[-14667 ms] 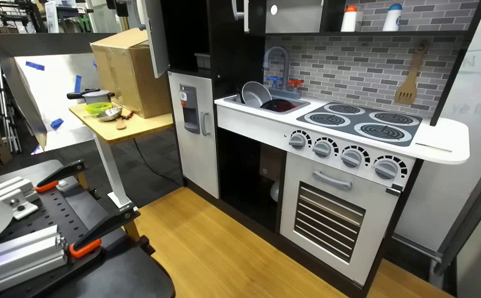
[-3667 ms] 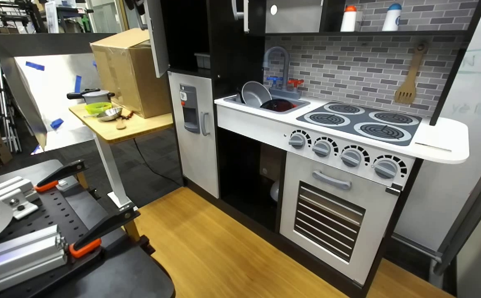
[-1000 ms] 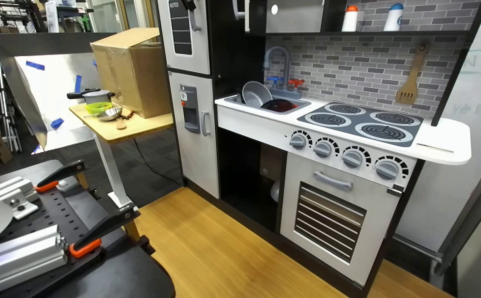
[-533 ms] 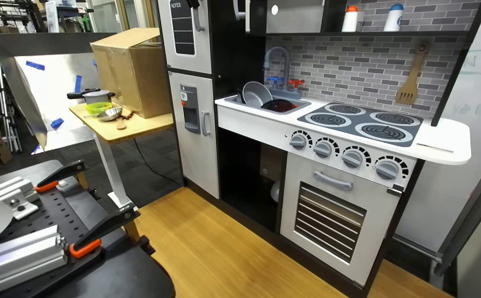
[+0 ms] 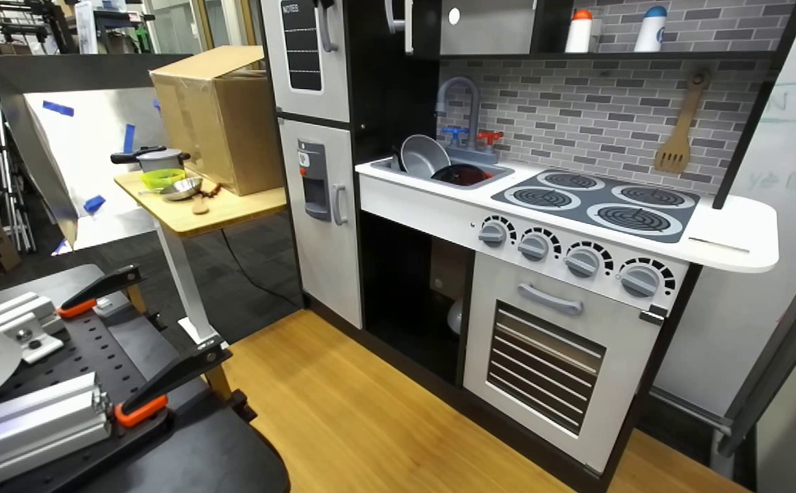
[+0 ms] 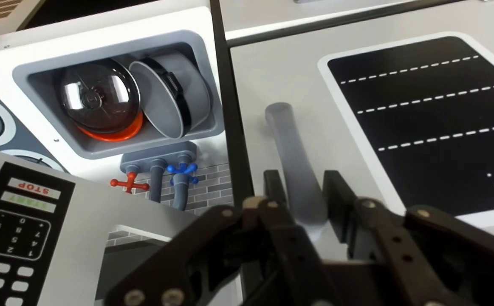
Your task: Close the top cabinet door
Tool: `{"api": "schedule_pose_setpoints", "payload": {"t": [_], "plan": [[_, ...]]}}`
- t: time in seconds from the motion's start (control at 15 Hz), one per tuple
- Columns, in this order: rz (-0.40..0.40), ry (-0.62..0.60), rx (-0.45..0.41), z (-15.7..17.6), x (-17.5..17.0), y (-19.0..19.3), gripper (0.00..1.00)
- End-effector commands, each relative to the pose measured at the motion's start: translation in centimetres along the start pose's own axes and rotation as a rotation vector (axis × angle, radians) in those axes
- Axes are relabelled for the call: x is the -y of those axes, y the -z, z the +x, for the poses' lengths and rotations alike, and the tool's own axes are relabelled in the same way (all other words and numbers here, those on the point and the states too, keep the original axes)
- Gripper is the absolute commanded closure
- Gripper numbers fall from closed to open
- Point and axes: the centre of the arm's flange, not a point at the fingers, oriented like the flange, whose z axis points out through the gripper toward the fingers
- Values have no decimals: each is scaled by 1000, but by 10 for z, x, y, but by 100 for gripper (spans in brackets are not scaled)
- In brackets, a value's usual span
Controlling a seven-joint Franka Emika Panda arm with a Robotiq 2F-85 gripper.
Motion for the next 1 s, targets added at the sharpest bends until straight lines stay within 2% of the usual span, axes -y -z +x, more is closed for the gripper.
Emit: {"api": "schedule_pose_setpoints", "payload": {"t": [0.0,0.2,0.33,0.47,0.67,0.73,0.93], "plan": [[-19,-19,1,-9,-15,10,38],[-27,-19,38,-50,-29,23,16],[-31,-11,90,-96,-40,42,3],[-19,-28,128,-140,-45,65,0],[-16,-116,140,-181,-53,102,0],[-23,-67,149,-158,-41,76,0],[-18,-95,122,-178,-52,99,0]]}}
